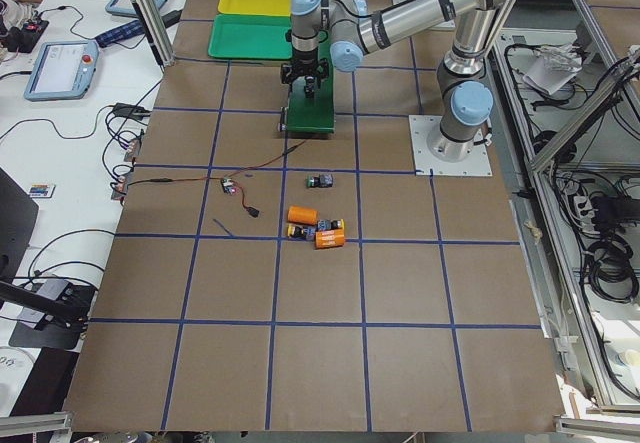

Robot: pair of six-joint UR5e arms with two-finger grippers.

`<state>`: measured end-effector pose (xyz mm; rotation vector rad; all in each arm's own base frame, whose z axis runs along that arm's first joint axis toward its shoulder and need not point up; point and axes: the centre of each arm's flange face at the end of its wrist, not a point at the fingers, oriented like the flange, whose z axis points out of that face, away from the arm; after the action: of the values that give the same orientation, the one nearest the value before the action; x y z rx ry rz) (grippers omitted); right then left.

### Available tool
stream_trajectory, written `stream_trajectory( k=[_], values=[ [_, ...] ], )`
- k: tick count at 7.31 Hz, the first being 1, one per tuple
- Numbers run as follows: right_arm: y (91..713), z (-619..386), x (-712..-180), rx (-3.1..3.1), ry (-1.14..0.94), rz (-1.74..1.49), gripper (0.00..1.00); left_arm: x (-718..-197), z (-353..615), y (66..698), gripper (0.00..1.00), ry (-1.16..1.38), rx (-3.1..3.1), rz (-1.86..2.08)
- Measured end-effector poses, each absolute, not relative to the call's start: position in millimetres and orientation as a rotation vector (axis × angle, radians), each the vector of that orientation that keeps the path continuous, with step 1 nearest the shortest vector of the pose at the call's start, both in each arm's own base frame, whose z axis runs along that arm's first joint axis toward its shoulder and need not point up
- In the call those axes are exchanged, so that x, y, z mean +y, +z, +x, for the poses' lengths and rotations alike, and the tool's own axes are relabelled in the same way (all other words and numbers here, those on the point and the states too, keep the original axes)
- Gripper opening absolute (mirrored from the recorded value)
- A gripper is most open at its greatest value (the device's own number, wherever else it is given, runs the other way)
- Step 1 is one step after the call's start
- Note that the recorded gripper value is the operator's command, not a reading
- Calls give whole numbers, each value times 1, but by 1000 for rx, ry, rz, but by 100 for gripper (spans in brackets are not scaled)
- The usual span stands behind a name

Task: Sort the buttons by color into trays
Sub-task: 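Grasp another green button with left gripper while right lowers to belt end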

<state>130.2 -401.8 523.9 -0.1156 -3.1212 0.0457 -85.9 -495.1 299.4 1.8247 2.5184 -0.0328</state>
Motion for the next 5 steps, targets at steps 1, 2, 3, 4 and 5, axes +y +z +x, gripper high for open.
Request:
stream_trajectory(
  k=[1,2,3,4,5],
  values=[
    [524,129,-402,-3117,45,-118,100,-499,-36,302,100,-45,2605,1689],
    [523,129,-404,-3114,46,-127,100,-498,20,300,100,-43,2701,1539],
    [521,128,-405,-3111,44,-178,100,-488,72,292,100,-25,2796,1391],
    [513,127,-406,-3097,28,-340,100,-470,120,277,100,-11,2915,1194],
    [503,127,-407,-3064,8,-566,100,-459,154,264,100,-44,3033,910]
  ],
)
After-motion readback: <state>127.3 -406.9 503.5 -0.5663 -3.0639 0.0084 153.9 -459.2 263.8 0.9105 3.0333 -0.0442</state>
